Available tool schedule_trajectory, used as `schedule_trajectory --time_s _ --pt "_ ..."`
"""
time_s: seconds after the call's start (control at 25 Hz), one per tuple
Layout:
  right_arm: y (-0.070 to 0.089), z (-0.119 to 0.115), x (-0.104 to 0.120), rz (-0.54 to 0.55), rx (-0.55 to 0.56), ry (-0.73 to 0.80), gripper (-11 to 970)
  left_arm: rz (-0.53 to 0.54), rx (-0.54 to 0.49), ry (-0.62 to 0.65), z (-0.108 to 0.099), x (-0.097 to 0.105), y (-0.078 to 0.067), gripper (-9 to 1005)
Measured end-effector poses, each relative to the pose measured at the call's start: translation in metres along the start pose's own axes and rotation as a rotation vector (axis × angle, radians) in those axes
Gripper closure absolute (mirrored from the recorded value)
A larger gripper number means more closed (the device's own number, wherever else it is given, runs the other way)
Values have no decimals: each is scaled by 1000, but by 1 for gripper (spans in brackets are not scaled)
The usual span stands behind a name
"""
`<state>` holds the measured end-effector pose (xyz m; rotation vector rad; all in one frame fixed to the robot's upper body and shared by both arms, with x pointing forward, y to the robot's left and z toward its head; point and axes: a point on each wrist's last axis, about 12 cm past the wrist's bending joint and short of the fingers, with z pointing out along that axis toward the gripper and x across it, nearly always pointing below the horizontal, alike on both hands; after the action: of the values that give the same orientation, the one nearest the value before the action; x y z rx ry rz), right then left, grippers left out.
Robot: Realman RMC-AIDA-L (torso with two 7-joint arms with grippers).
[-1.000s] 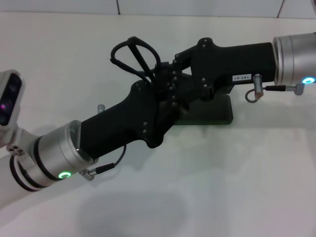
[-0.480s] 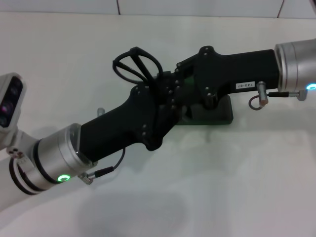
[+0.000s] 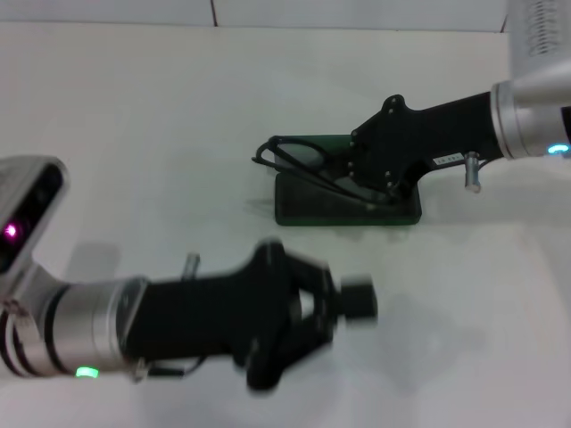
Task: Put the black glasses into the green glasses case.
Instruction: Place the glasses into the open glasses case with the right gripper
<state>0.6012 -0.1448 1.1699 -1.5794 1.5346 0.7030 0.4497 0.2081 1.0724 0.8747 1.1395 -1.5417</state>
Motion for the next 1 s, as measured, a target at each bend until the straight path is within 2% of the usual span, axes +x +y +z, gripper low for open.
schedule_trajectory --time_s 0.08,0.2,0.48,0.72,1.0 --pt "1 2 -9 -45 21 75 894 -15 35 29 -1 2 -4 966" --pt "4 4 -18 -110 61 191 893 -26 21 32 -5 8 -9 966" --pt "5 32 -17 -258 139 448 892 -20 -46 8 -12 13 -13 966" --pt "15 55 -12 -382 165 505 891 -18 -43 11 -10 13 -12 966" --pt "17 66 -10 -452 204 498 889 -19 -48 -10 -5 13 -11 965"
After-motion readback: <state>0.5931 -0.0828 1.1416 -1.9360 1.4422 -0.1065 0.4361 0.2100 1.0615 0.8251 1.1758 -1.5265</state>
